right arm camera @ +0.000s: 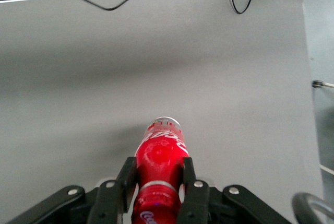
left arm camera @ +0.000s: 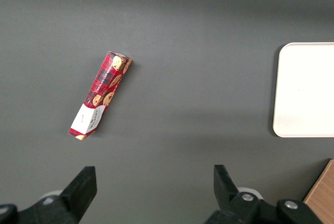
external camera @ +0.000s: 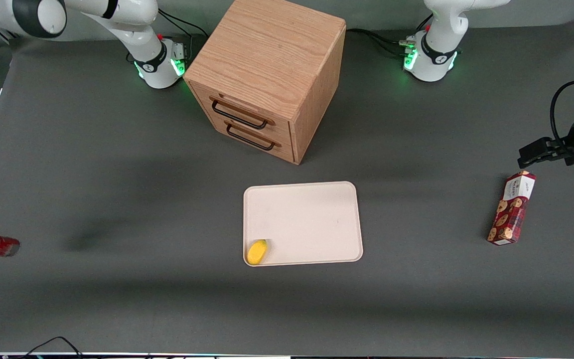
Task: Place coke bottle on tray
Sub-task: 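Lower the open right gripper around the bottle and close on it, then lift the bottle with the right gripper and carry it toward the white tray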
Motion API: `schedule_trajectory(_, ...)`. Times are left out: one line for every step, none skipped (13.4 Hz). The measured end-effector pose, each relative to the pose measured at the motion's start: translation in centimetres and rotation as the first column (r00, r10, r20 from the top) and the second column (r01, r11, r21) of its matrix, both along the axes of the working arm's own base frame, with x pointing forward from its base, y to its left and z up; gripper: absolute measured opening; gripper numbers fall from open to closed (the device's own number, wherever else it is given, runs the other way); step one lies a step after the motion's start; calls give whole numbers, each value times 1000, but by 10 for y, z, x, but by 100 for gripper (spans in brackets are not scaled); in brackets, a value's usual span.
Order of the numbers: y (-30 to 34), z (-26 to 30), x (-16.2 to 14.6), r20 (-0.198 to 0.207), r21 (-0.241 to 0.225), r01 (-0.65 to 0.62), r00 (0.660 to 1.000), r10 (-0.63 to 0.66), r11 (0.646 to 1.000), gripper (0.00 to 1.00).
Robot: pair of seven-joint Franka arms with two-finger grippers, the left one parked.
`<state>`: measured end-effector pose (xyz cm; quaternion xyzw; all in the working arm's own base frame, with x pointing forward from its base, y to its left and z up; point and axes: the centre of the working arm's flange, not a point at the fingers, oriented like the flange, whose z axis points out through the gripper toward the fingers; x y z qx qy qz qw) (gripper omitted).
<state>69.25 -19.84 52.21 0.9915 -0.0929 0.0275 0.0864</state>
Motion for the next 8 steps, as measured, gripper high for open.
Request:
schedule_trajectory(26,26,-8,-7,-1,-8,1000,8,1000,40)
schedule_trajectory(51,52,-19,-17,6,-21,1000,21,1000,40)
schedule_trajectory(74,75,-31,-27,14,-34,999,35,999,40)
schedule_trajectory(98,96,-43,-28,23,-35,999,36,999,40)
schedule_trajectory(128,113,-52,-19,37,-24,1000,25,999,40)
schedule_trajectory(164,124,-60,-11,57,-14,1000,15,998,40)
schedule_trajectory(204,129,-65,-9,79,-6,1000,7,997,40)
schedule_trajectory(256,128,-70,-10,107,5,1000,-4,994,40)
